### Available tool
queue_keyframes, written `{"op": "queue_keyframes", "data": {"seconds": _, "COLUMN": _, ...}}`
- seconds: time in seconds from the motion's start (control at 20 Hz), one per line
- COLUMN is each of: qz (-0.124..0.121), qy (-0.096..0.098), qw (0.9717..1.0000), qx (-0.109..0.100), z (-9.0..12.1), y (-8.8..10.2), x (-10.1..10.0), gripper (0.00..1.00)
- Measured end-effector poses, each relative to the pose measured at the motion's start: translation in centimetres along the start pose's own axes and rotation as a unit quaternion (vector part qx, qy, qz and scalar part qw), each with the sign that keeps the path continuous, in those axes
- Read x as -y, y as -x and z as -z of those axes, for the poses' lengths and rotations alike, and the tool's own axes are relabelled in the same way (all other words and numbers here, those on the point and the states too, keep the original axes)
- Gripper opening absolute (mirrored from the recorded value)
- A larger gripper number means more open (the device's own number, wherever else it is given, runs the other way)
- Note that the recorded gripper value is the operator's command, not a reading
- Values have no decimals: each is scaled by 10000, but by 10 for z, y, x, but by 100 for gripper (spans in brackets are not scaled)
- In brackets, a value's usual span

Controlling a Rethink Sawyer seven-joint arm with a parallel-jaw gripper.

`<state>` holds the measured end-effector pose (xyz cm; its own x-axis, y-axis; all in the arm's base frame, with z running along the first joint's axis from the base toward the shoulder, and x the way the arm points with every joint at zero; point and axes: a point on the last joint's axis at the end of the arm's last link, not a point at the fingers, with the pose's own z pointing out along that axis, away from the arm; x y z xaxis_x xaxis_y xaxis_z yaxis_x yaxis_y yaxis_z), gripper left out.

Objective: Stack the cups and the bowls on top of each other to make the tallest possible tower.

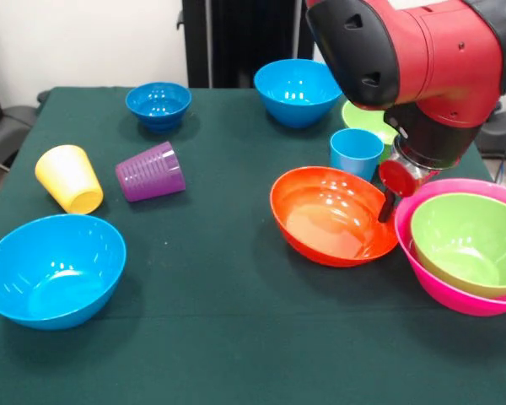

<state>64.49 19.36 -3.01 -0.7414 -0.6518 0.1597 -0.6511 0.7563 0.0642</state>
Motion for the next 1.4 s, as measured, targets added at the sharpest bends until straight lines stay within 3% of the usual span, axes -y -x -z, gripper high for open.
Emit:
{"op": "queue_keyframes", "data": {"seconds": 0.15, "qz": -287, "qy": 33, "qw": 9996, "qx": 34, "z": 2, "y": -1, "x": 1, "gripper": 100}}
{"op": "queue_keyframes", "data": {"seconds": 0.25, "qz": -721, "qy": 56, "qw": 9973, "qx": 103, "z": 5, "y": -2, "x": 5, "gripper": 100}}
{"op": "queue_keyframes", "data": {"seconds": 0.4, "qz": -1330, "qy": 67, "qw": 9909, "qx": 210, "z": 9, "y": -4, "x": 11, "gripper": 100}}
{"op": "queue_keyframes", "data": {"seconds": 0.5, "qz": -1830, "qy": 59, "qw": 9827, "qx": 290, "z": 13, "y": -5, "x": 16, "gripper": 100}}
{"op": "queue_keyframes", "data": {"seconds": 0.65, "qz": -2139, "qy": 45, "qw": 9764, "qx": 305, "z": 15, "y": -7, "x": 19, "gripper": 100}}
{"op": "queue_keyframes", "data": {"seconds": 0.85, "qz": -2295, "qy": 27, "qw": 9729, "qx": 282, "z": 15, "y": -11, "x": 21, "gripper": 100}}
{"op": "queue_keyframes", "data": {"seconds": 1.4, "qz": -2324, "qy": -56, "qw": 9721, "qx": 321, "z": 25, "y": -13, "x": 27, "gripper": 100}}
